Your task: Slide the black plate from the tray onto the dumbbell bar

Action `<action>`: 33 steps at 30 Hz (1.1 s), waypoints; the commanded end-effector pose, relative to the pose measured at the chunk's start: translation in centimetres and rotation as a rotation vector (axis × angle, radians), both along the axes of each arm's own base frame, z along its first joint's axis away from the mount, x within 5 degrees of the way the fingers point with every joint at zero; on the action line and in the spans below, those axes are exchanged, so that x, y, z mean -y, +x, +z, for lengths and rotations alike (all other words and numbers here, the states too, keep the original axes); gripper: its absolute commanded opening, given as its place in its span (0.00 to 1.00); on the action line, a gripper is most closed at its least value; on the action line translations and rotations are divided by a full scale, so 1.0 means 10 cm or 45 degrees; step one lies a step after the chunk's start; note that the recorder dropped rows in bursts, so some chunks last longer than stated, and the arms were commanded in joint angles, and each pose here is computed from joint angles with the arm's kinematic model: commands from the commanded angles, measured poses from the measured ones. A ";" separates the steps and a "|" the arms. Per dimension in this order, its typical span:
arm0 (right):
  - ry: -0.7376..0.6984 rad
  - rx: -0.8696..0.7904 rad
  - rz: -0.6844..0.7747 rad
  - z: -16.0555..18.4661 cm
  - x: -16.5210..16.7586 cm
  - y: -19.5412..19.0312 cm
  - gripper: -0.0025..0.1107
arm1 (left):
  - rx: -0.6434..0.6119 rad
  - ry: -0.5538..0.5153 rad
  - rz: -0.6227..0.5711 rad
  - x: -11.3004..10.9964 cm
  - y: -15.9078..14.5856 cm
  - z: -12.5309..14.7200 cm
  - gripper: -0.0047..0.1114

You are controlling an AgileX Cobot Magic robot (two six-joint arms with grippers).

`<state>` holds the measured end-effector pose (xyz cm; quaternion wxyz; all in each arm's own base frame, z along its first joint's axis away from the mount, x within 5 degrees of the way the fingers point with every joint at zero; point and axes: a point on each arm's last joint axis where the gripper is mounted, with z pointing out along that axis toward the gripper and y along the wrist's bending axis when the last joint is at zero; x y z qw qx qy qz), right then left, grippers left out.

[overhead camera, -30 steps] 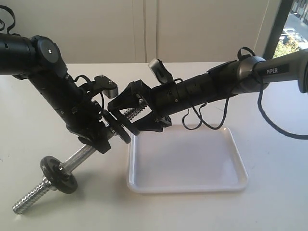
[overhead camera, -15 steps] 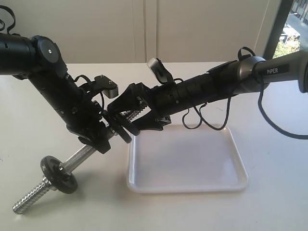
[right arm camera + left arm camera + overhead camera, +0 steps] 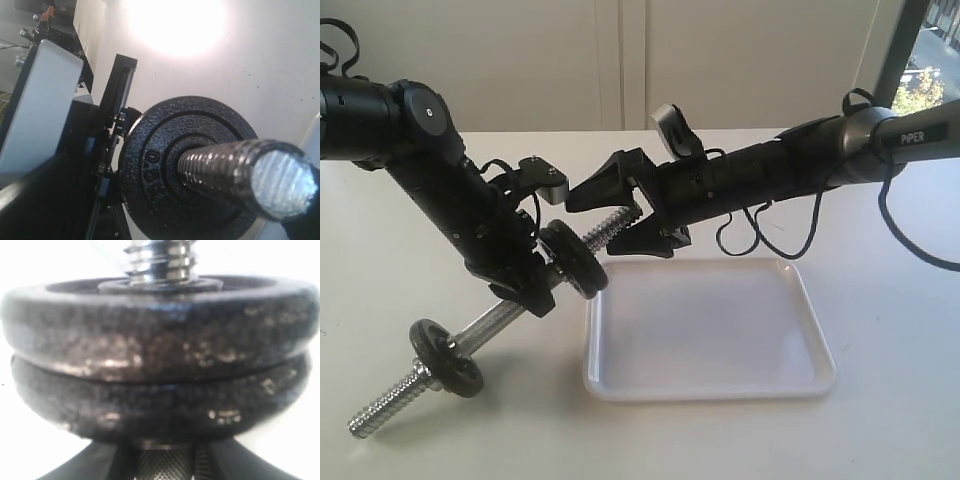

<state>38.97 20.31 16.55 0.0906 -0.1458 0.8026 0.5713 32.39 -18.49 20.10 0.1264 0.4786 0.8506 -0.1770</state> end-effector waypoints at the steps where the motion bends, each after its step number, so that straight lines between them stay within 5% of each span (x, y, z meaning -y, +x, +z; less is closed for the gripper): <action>1: 0.095 0.004 0.027 0.17 -0.01 -0.02 0.85 | 0.013 -0.113 0.038 0.05 -0.04 0.23 0.04; 18: -0.035 -0.026 -0.036 0.08 0.45 0.12 0.84 | 0.086 0.060 0.214 -0.08 0.06 0.18 0.04; 33: -0.054 -0.070 -0.050 0.07 0.48 0.12 0.79 | 0.054 0.080 0.307 -0.16 0.18 0.01 0.04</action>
